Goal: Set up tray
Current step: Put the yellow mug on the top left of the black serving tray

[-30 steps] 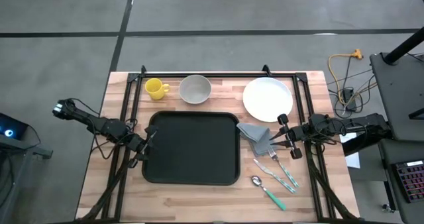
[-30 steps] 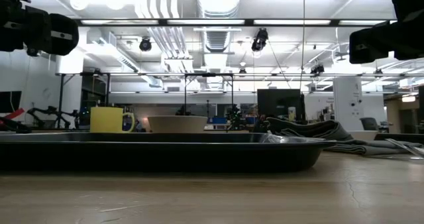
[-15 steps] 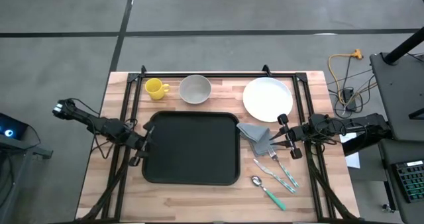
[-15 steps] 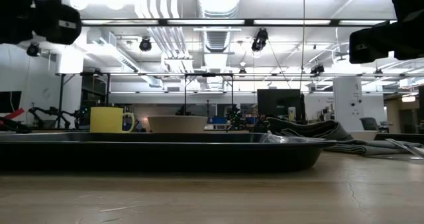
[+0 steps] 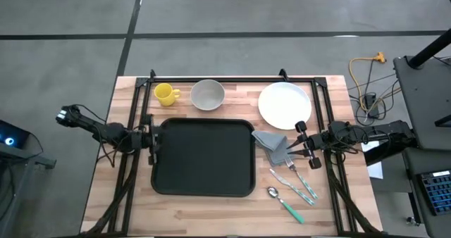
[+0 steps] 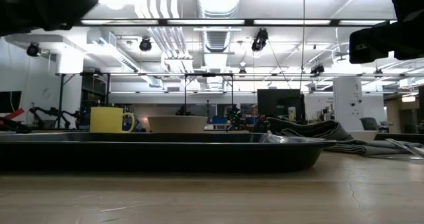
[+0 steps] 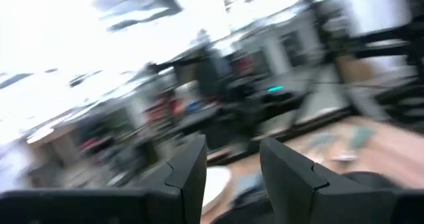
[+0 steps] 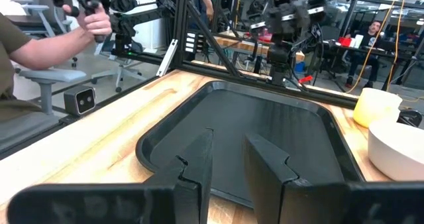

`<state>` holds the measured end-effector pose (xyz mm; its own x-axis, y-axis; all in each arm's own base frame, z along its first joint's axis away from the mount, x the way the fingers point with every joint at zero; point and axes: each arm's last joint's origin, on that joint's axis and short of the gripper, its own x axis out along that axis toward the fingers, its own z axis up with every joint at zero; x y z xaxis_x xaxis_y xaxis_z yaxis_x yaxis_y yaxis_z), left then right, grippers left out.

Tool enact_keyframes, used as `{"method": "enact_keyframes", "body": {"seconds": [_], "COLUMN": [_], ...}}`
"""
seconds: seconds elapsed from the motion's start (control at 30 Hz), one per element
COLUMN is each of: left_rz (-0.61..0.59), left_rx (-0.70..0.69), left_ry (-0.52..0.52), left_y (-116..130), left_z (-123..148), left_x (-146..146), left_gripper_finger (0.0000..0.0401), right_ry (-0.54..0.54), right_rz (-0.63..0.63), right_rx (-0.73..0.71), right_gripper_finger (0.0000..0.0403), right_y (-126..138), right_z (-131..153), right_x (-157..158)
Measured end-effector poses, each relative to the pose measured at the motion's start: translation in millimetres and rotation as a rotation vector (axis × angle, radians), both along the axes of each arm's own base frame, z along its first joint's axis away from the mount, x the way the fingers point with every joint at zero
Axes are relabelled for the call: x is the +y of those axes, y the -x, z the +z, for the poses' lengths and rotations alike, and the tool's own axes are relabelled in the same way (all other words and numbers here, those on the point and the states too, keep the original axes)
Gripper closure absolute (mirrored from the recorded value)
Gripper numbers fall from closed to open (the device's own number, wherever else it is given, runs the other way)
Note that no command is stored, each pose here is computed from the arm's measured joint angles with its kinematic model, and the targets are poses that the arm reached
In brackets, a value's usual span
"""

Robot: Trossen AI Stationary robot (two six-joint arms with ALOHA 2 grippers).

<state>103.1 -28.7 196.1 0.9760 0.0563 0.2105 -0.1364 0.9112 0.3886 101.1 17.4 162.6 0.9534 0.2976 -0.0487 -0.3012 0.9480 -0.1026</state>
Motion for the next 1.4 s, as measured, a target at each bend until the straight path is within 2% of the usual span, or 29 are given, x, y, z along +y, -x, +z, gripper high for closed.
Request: {"method": "enact_keyframes", "body": {"seconds": [0.13, 0.33, 0.47, 0.73, 0.93, 1.2, 1.4], "left_rz": [0.138, 0.271, 0.426, 0.559, 0.708, 0.954, 0.949], "left_rx": [0.007, -0.009, -0.01, -0.024, 0.126, 0.278, 0.492], "left_ry": [0.05, 0.131, 0.184, 0.252, 0.338, 0.525, 0.631], "left_y": [0.5, 2.0, 3.2, -0.3, -8.6, -5.1, -15.0], "left_z": [-0.1, 1.2, 2.4, 14.9, 22.7, 79.6, 111.4], "left_x": [4.2, 8.5, 14.3, 28.4, 42.9, 64.2, 70.7], "left_gripper_finger": [0.0279, 0.0279, 0.0279, 0.0279, 0.0279, 0.0279, 0.0279], "right_ry": [0.0, 0.0, 0.0, 0.0, 0.0, 0.0, 0.0], "right_rz": [0.0, 0.0, 0.0, 0.0, 0.0, 0.0, 0.0], "right_rx": [0.001, 0.001, 0.0, 0.001, 0.001, 0.001, 0.001], "right_gripper_finger": [0.0335, 0.0335, 0.0335, 0.0335, 0.0335, 0.0335, 0.0335], "right_y": [0.0, 0.0, 0.0, -0.1, -0.1, -0.1, -0.1], "right_z": [-0.1, -0.1, 0.0, -0.1, -0.2, -0.1, 0.0], "right_x": [0.0, 0.0, 0.0, 0.0, 0.0, 0.0, 0.0]}}
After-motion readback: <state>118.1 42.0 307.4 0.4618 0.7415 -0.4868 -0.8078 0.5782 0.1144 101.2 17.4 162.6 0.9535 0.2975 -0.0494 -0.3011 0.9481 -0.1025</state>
